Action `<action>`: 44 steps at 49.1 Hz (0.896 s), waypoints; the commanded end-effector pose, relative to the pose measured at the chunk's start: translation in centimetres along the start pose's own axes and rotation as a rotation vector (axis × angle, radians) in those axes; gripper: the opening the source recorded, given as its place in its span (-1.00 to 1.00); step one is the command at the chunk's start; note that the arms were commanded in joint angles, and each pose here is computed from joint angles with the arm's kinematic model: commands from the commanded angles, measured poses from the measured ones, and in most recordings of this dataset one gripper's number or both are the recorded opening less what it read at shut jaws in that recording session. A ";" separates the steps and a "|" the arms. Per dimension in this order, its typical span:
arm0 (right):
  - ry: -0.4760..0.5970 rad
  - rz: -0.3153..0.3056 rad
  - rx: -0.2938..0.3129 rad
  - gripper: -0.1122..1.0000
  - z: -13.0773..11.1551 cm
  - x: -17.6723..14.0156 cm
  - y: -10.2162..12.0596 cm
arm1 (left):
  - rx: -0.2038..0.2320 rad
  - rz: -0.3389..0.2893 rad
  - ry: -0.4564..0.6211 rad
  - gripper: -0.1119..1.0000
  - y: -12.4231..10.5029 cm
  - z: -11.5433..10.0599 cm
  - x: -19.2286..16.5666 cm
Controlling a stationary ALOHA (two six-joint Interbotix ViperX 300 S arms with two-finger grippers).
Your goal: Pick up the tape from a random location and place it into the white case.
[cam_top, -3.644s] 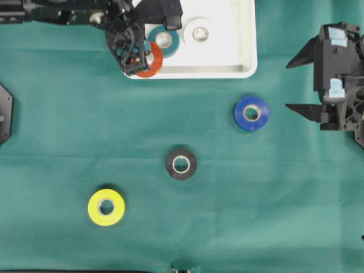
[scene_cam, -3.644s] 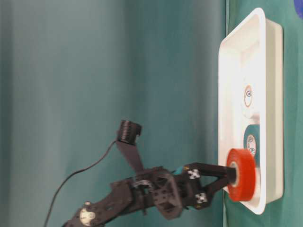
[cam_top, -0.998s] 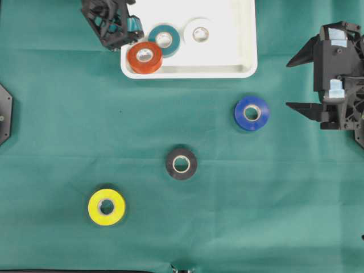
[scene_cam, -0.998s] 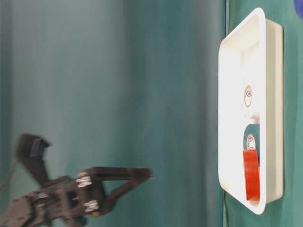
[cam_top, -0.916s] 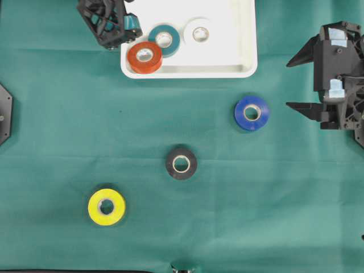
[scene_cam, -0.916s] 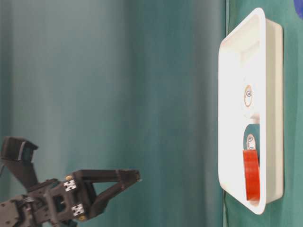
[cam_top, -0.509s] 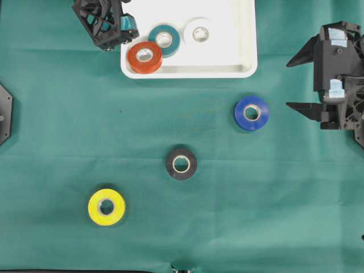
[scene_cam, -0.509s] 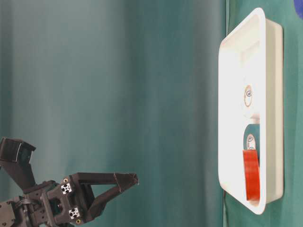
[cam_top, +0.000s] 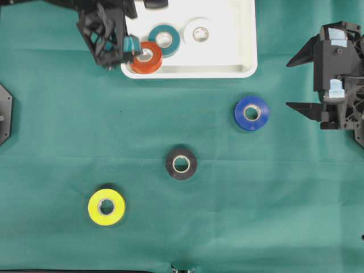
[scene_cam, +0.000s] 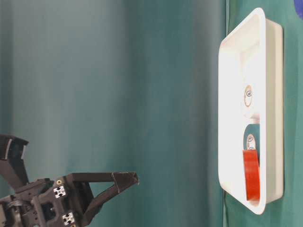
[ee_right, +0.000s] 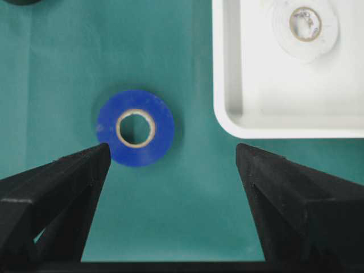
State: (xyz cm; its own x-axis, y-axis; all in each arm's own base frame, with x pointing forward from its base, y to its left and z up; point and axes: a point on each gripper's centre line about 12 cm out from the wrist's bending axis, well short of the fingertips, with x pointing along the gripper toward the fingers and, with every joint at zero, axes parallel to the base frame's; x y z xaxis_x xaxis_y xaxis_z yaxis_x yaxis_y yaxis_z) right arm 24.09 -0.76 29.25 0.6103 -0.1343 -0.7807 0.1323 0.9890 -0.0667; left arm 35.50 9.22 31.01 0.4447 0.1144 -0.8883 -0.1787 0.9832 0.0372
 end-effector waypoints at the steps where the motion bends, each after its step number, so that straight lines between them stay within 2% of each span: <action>1: -0.021 0.002 0.002 0.79 0.5 -0.4 0.0 | 0.019 -0.015 -0.049 1.00 -1.2 0.5 -1.5; 11: -0.023 0.002 0.002 0.79 0.5 -0.4 0.0 | 0.042 -0.052 -0.059 1.00 -4.0 0.5 -1.4; 18: -0.023 0.002 0.002 0.79 0.5 -0.4 0.0 | 0.044 -0.068 -0.062 1.00 -5.1 0.4 -1.4; 44: -0.024 0.002 0.002 0.79 0.5 -0.4 0.0 | 0.041 -0.070 -0.081 1.00 -5.2 0.4 -1.5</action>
State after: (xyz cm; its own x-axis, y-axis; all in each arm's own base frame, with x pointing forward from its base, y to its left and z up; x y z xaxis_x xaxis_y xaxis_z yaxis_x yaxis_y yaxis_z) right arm 24.11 -0.76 29.26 0.6115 -0.1340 -0.7798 0.1320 0.9890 -0.0664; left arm 36.53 4.13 30.88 0.4847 0.0527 -0.8731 -0.1108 0.9938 -0.0016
